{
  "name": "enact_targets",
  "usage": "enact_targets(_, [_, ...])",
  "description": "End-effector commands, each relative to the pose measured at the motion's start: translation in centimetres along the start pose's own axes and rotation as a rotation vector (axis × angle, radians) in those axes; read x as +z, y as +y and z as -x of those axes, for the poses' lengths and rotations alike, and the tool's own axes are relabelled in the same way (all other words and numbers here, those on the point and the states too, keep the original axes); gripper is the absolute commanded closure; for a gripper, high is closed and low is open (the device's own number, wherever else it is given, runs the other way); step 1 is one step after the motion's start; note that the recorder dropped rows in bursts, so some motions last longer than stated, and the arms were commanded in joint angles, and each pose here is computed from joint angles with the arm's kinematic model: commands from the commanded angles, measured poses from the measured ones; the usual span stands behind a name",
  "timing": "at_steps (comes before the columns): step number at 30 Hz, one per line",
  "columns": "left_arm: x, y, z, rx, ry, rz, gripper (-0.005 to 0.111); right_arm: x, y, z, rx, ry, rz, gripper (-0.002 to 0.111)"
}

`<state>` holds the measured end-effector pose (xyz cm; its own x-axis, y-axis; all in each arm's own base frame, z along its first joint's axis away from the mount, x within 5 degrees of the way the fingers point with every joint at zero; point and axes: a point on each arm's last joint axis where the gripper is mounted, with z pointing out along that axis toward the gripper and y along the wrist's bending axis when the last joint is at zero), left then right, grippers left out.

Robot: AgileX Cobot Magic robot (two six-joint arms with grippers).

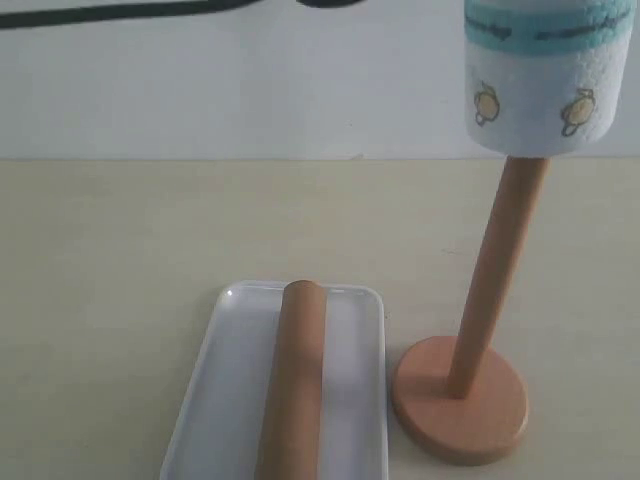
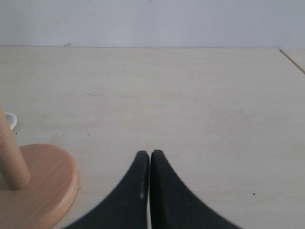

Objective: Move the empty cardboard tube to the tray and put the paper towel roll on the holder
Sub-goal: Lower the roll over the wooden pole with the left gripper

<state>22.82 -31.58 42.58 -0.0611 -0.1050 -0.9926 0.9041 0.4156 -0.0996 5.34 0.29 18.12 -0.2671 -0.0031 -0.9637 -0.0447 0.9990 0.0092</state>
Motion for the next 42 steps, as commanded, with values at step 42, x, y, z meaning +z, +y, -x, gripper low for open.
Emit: enact_targets(42, [0.4,1.1,-16.3,0.009,0.096,-0.068,0.103,0.0,-0.1,0.1,-0.008,-0.018,-0.008,0.108])
